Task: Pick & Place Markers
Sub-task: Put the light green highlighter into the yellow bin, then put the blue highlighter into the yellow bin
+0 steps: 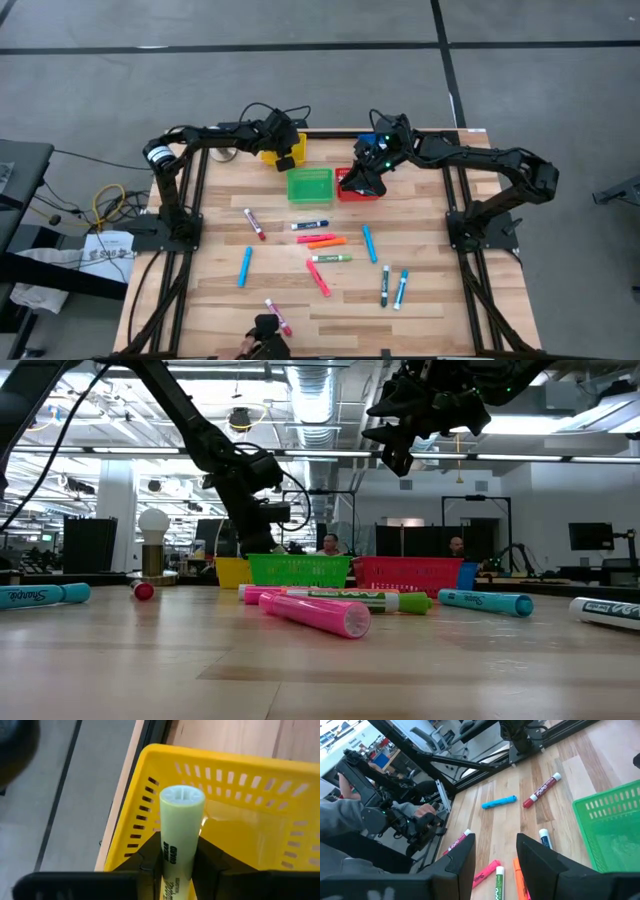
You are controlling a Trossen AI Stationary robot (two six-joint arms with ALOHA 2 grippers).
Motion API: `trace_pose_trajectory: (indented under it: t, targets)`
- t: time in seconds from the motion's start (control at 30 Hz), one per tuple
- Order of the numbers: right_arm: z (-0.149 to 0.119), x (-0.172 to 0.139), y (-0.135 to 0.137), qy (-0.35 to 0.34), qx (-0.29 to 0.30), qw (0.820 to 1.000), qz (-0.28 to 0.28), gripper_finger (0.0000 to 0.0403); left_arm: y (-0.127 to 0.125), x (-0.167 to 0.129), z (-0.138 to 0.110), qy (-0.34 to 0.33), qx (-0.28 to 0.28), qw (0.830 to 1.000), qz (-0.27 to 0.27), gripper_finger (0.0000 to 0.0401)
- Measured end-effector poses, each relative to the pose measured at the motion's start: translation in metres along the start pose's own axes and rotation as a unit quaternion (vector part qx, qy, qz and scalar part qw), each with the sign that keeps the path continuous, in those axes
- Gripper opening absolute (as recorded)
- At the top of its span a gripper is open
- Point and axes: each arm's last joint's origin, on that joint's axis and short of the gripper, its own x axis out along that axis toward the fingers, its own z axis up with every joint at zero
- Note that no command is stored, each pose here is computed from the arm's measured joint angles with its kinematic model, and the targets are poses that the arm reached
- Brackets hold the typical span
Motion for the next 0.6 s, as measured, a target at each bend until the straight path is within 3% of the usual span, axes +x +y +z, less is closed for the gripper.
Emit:
trace_pose_trajectory:
  t: [0.37,0.6]
  targets:
    - [0.0001,0.0000,0.0000,0.000,0.000,1.000,0.000,0.0131,-0.0026,-0.0003,0.0011,-0.001,0.027,1.000,-0.005,0.0093]
    - [0.0001,0.0000,0.0000,0.000,0.000,1.000,0.000,0.0131,-0.0025,-0.0003,0.0009,-0.001,0.025,1.000,-0.004,0.0126]
